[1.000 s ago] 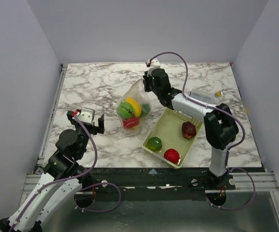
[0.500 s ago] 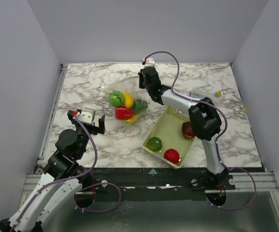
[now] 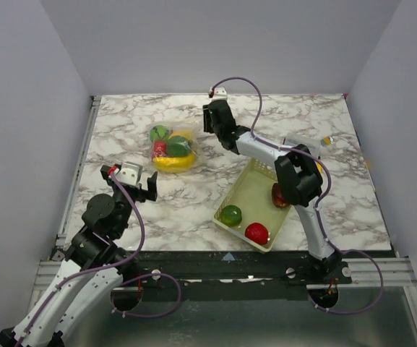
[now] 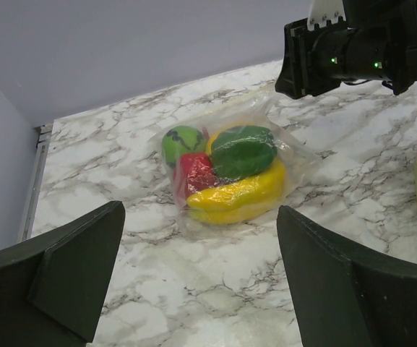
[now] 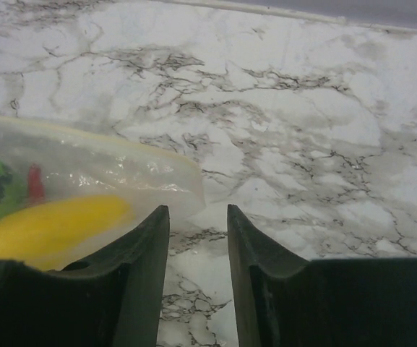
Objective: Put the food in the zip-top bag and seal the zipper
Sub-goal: Place the zipper food storage bag at the center of the board, then reset both arms
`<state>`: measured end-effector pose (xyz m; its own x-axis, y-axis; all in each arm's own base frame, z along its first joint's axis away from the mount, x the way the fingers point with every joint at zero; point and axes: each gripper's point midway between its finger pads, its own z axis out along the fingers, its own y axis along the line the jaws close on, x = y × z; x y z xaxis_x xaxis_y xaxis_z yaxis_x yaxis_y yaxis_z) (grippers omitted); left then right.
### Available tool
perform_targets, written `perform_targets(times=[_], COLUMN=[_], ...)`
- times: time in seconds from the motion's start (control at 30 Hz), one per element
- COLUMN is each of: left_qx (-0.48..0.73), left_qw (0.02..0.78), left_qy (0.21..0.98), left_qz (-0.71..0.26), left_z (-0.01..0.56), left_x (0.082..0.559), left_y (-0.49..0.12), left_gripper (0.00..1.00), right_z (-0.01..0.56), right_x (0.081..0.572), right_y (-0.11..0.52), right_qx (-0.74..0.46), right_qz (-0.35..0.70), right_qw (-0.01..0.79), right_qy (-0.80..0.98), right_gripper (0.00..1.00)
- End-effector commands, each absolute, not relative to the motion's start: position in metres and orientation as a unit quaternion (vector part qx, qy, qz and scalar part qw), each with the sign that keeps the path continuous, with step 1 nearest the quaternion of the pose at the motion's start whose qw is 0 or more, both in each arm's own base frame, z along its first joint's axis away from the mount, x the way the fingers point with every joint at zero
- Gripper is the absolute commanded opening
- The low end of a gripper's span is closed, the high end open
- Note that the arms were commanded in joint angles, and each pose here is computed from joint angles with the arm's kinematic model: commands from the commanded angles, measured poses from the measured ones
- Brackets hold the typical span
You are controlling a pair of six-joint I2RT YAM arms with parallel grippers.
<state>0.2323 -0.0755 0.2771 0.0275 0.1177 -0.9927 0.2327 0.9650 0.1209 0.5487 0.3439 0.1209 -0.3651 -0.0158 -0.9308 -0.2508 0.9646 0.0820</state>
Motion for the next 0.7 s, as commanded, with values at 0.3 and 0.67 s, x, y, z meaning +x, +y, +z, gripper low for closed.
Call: perform_targets(times=[0.3,0.67], left_qx=[0.122,0.073], left_qw=[0.711,0.731], left_qy=[0.691,0.660], left_qz=[-0.054,-0.157], left_z=[0.282,0.339], left_x=[0.234,0.211], left_y=[-0.079,-0.088], left_gripper=[0.92,0.99], right_z=[0.226,0.326], right_x=[0.481,0.325], right_y=[0.301,0.189], right_qx=[-0.138,-0.072], right_qz=[0.106,0.169], right_qw=[0.553,0.629], right_qy=[0.815,0.755], right_gripper=[0.68,1.00])
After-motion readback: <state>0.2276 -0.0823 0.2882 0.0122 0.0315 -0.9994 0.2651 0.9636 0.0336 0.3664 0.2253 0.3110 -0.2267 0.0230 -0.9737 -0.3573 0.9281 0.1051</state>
